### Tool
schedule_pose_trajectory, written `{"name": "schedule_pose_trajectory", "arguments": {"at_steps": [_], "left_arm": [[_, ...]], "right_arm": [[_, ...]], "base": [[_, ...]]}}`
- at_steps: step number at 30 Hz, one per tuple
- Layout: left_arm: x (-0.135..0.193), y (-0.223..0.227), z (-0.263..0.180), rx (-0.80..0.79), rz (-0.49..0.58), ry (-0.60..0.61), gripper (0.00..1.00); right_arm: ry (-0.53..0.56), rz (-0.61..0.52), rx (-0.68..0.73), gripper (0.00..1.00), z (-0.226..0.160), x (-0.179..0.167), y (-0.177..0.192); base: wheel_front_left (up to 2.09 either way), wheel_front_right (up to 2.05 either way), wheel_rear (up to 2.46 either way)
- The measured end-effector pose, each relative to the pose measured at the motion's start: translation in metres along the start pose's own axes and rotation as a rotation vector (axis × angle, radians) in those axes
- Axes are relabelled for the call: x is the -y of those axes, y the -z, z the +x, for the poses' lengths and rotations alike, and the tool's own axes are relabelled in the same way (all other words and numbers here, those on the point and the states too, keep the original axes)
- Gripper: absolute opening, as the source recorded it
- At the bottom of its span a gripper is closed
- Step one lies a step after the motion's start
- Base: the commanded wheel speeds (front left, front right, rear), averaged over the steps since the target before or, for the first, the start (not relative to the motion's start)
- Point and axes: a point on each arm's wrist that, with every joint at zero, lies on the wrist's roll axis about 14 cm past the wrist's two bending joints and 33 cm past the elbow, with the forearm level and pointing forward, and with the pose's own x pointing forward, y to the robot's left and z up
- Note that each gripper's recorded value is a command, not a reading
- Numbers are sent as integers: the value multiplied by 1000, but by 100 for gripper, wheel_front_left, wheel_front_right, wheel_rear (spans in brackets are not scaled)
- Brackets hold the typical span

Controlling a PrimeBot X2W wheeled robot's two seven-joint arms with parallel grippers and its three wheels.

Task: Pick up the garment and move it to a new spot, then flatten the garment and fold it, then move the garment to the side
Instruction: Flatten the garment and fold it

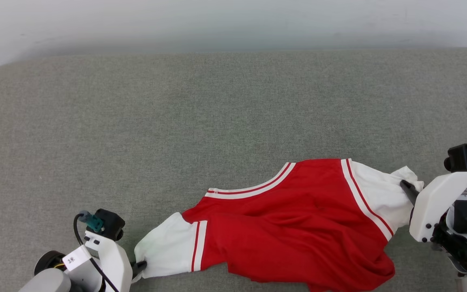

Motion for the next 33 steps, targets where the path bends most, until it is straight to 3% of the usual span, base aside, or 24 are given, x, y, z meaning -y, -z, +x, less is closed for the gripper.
{"name": "schedule_pose_trajectory", "arguments": {"at_steps": [7, 17, 26, 33], "left_arm": [[-17, -61, -22, 266, 76, -128, 0], [-41, -166, -88, 680, 66, -274, 0], [-62, -262, -146, 1005, 81, -395, 0], [-75, -338, -181, 1181, 110, -438, 0]], "right_arm": [[5, -46, 102, 0, -7, -2, -26], [6, -106, 278, 0, -9, -10, -81], [20, -185, 452, 0, 2, -20, -159], [61, -280, 612, 0, 5, -27, -242]], "base": [[0, 0, 0], [0, 0, 0], [0, 0, 0], [0, 0, 0]]}}
